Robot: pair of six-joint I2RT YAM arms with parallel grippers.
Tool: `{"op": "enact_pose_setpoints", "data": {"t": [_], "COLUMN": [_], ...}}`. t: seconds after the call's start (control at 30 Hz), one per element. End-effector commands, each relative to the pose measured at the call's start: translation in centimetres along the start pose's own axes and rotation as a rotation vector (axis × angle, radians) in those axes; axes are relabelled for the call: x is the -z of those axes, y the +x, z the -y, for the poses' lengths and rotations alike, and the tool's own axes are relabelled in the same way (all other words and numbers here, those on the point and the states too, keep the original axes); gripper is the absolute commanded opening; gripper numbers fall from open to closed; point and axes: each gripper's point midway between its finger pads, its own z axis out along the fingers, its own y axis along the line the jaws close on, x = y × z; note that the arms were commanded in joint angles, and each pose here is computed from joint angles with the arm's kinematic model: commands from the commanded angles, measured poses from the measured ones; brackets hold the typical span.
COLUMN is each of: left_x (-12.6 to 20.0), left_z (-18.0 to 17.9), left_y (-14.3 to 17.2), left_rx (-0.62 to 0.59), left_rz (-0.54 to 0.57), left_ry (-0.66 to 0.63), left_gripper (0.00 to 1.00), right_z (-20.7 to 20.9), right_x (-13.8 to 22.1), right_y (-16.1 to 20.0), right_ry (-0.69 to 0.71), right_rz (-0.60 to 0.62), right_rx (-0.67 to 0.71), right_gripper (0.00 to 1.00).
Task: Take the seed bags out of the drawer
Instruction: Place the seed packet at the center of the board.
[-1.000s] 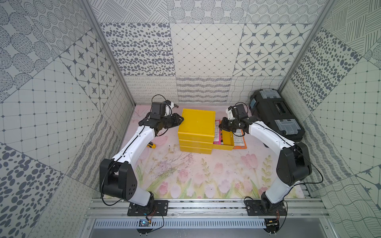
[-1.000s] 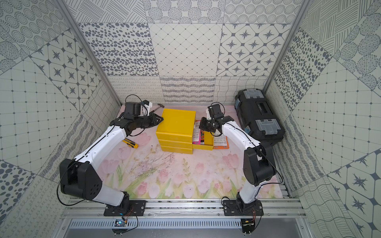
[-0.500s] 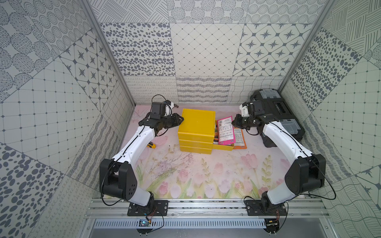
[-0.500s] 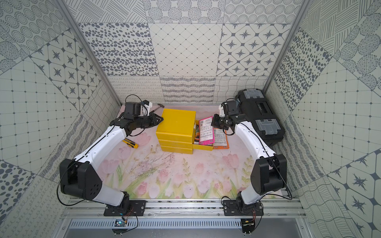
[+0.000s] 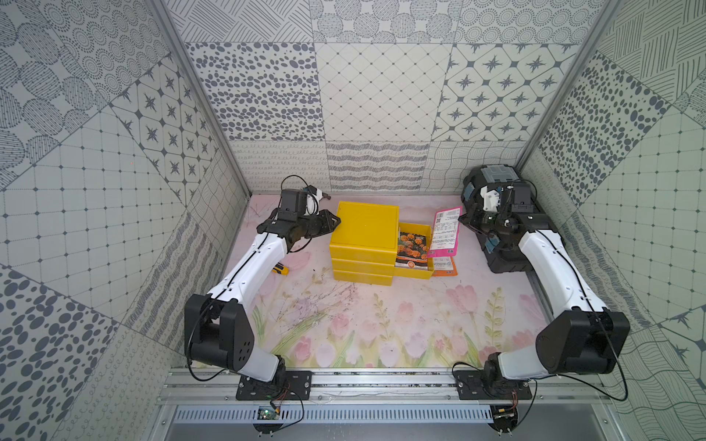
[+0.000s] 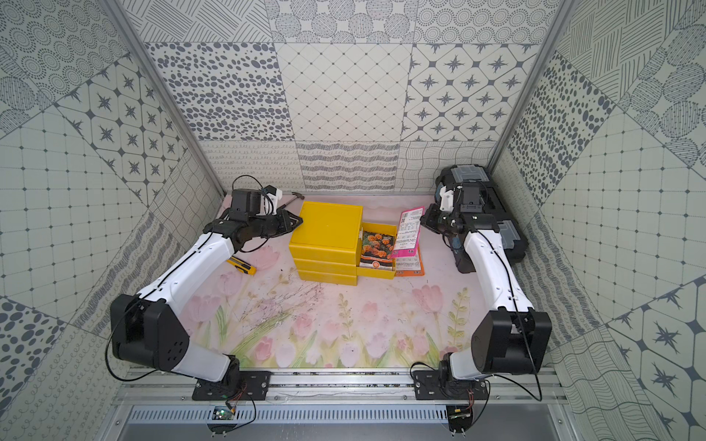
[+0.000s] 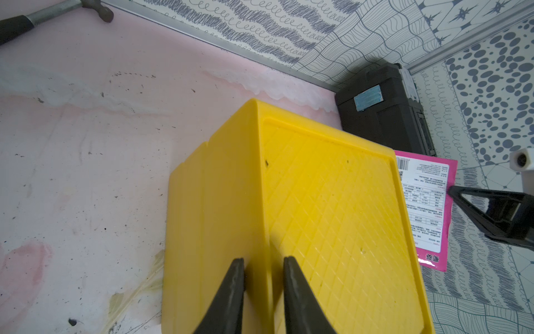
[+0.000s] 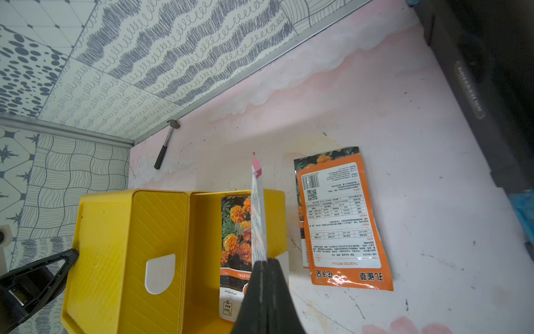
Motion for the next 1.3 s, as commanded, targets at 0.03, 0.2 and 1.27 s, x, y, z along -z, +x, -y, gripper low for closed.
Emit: {"op": "enact_pose_setpoints", "data": {"t": [0.03, 0.2, 1.27], "left_x": [-0.1, -0.1, -0.4], "left_z": [-2.8, -2.8, -2.9], "left_y": [6.1, 6.1, 6.3], "left_rx": [0.093, 0.093, 0.100], "left_rz": [-0.233, -0.233, -0.242], "left_ry": [-0.112, -0.111, -0.108], "left_gripper": [0.25, 0.25, 0.26], "right_z": [1.2, 3.8, 10.0], "right_x": [2.0, 1.9, -12.0], "right_y": [-1.4, -1.6, 6.3], "right_ry": [0.024, 0.131, 0.384], "right_rz": [0.073, 0.100, -0.297], "right_rx": [0.009, 0.005, 0.202], "right_gripper": [0.00, 0.00, 0.00]}}
